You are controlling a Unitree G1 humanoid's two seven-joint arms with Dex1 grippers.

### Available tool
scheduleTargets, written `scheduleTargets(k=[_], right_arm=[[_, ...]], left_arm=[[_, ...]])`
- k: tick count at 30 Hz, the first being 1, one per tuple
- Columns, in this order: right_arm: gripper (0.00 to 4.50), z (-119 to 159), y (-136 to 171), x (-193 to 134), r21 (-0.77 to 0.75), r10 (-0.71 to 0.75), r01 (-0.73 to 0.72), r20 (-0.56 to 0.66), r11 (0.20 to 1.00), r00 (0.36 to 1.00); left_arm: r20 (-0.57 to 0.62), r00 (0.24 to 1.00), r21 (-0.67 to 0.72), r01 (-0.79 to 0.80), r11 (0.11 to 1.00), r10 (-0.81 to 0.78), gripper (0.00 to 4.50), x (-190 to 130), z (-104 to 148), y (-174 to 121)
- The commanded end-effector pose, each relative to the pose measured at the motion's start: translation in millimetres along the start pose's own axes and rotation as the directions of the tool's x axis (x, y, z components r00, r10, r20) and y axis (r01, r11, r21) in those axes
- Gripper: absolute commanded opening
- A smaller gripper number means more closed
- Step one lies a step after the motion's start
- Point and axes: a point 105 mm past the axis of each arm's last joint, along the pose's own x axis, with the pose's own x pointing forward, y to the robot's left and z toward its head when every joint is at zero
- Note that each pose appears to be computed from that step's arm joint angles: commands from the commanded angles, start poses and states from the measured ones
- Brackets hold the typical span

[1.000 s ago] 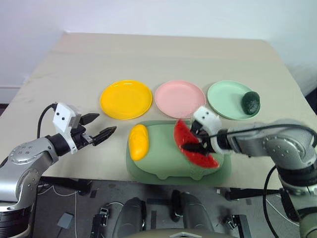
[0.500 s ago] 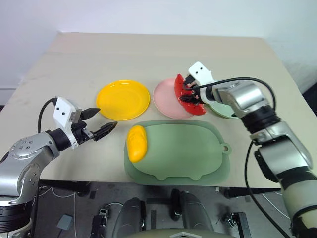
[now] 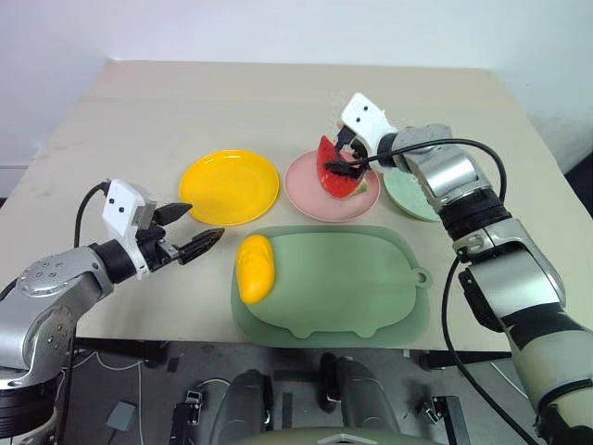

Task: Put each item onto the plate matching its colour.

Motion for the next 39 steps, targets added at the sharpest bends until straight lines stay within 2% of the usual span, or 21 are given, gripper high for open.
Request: scheduleTargets(k=[1, 4, 7, 10, 16, 29, 32, 34, 35, 39], right_arm=[[4.47, 23, -9, -18, -0.028, -0.031, 0.034, 0.097, 0.999, 0.995], [4.47, 25, -17, -27, -0.021, -0.074, 0.077, 0.121, 0.997, 0.99], [4.47, 26, -20, -31, 0.002, -0.092, 0.093, 0.133, 0.996, 0.987], [4.47, 26, -21, -31, 0.019, -0.103, 0.102, 0.138, 0.995, 0.985], [4.47, 29, -16, -30, 0.022, -0.104, 0.102, 0.149, 0.995, 0.983], [4.47, 39, -8, -39, 0.019, -0.105, 0.103, 0.187, 0.995, 0.977], [4.5, 39, -6, -42, 0.018, -0.096, 0.095, 0.188, 0.995, 0.977], [4.5, 39, -5, -51, 0.072, -0.064, 0.05, 0.202, 0.996, 0.977], [4.5, 40, -3, -58, 0.106, -0.038, 0.015, 0.215, 0.994, 0.976], [4.5, 37, 13, -96, 0.173, 0.132, -0.185, 0.281, 0.967, 0.951]], left_arm=[[-0.023, 1.0, 0.031, -0.019, 0.999, 0.02, 4.5, 6, 11, -19], [-0.109, 0.994, 0.017, 0.002, 1.0, 0.0, 4.5, 15, 7, -45], [-0.148, 0.989, -0.043, -0.021, 0.999, 0.015, 4.5, 24, 4, -55], [-0.201, 0.979, -0.038, -0.033, 0.999, 0.025, 4.5, 30, 0, -63], [-0.357, 0.93, -0.032, -0.105, 0.994, 0.086, 4.5, 37, -32, -69], [-0.521, 0.846, -0.102, -0.192, 0.976, 0.112, 4.5, 45, -80, -70], [-0.534, 0.837, -0.096, -0.2, 0.975, 0.119, 3.86, 45, -83, -68], [-0.532, 0.838, -0.094, -0.203, 0.975, 0.123, 3.26, 45, -83, -68], [-0.53, 0.839, -0.095, -0.204, 0.974, 0.124, 3.14, 45, -82, -67], [-0.525, 0.841, -0.09, -0.204, 0.975, 0.128, 3.13, 45, -81, -66]])
